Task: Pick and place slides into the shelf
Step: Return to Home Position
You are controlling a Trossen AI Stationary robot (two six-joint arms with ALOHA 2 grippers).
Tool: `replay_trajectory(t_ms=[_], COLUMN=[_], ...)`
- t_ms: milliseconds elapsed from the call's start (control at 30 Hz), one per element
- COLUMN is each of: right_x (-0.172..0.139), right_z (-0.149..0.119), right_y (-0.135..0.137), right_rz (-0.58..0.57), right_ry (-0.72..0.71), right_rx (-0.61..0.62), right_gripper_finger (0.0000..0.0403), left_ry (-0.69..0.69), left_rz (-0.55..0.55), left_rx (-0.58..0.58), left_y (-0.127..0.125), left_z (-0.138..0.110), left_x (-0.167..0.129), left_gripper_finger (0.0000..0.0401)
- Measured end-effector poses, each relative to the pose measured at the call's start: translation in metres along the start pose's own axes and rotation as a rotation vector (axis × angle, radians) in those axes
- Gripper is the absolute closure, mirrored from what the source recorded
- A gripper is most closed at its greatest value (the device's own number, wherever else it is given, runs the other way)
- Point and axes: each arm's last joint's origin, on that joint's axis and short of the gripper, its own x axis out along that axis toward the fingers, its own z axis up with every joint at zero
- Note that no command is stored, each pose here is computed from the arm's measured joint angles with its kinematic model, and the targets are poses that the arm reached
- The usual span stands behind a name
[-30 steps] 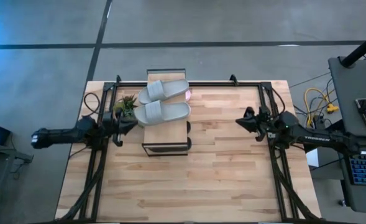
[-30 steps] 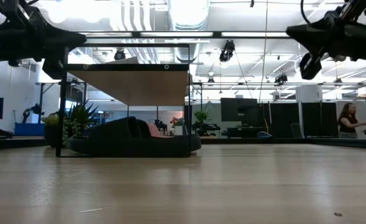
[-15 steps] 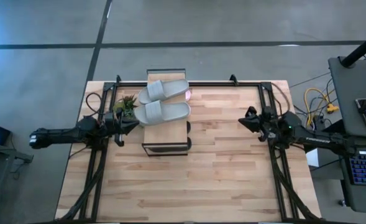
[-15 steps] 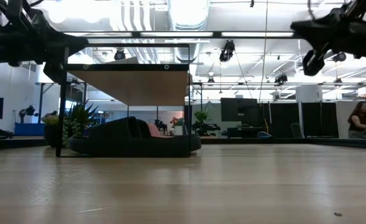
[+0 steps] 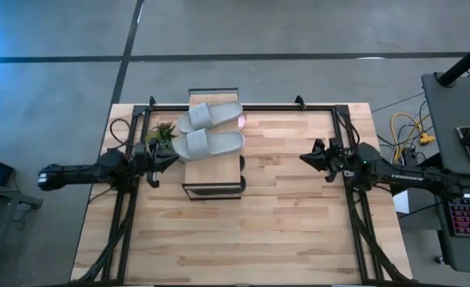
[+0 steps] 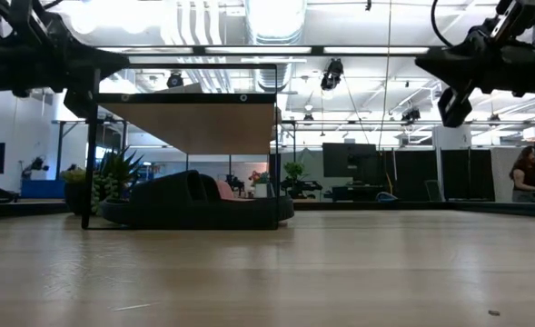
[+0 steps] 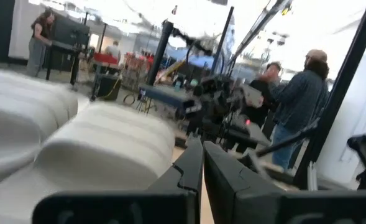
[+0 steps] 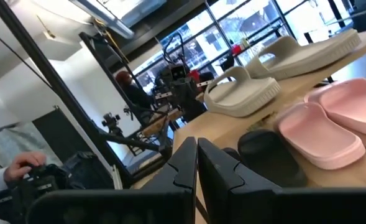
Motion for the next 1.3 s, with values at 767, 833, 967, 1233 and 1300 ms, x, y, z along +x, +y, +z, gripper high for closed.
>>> replay_trajectory(t_ms=[767,833,967,1233,1300], right_x=[0.0001,0.0001,0.0001,0.0001,0.0001], right_z=[-0.0033,-0.0033,-0.0033,-0.0033,-0.0034], right_y=[0.0093,0.0093,0.0093,0.0093,0.0093], right_rz=[0.082,0.082,0.082,0.082,0.082], right_ry=[0.025,0.025,0.025,0.025,0.025], right_rx=[0.009,0.009,0.009,0.009,0.009], right_gripper_finger=[0.0394,0.0394,0.0394,0.0394,0.0394], left_ry=[-0.073,-0.070,-0.065,-0.063,-0.065], left_rz=[-0.033,-0.032,-0.030,0.008,-0.012], left_rx=[-0.014,-0.013,-0.013,0.112,0.172], left_y=[-0.0028,-0.0027,-0.0027,-0.0016,-0.0023], left_z=[0.0070,0.0067,0.0063,0.0056,0.0059], left_x=[-0.0025,-0.0025,-0.0020,-0.0015,-0.0016], left_gripper_finger=[0.0401,0.0401,0.0401,0.0401,0.0401])
